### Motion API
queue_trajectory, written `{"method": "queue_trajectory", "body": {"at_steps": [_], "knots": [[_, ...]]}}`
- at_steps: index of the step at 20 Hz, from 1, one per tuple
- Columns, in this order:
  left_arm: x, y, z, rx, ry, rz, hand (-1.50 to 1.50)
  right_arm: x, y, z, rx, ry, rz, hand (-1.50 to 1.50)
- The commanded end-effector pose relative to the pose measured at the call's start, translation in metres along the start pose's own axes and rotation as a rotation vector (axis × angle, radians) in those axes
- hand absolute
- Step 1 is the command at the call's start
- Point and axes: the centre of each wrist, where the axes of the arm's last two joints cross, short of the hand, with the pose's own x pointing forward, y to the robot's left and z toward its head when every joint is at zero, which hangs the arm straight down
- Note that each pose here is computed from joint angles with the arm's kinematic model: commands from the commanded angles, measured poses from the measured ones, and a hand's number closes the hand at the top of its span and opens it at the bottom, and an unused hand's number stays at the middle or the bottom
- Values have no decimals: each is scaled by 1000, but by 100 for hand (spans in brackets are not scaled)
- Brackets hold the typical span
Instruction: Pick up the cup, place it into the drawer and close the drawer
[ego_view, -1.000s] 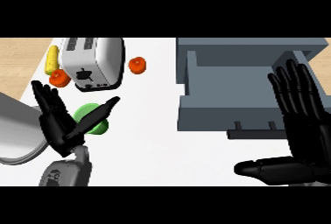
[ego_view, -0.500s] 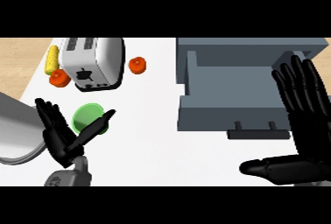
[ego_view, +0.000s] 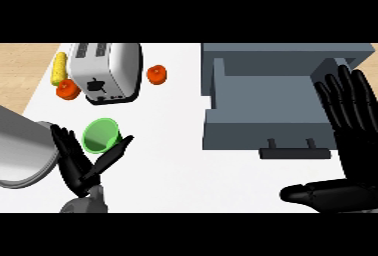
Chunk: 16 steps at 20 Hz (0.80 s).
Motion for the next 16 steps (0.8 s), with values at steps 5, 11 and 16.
{"method": "queue_trajectory", "body": {"at_steps": [5,11,16], "knots": [[-35,-3,-7,31,0,2,-150,24,-7,3,12,-9,-5,-150],[-49,3,5,58,-4,4,-150,2,-9,5,20,5,7,-150],[-64,13,-12,39,30,0,-150,20,13,9,11,-7,-12,-150]]}}
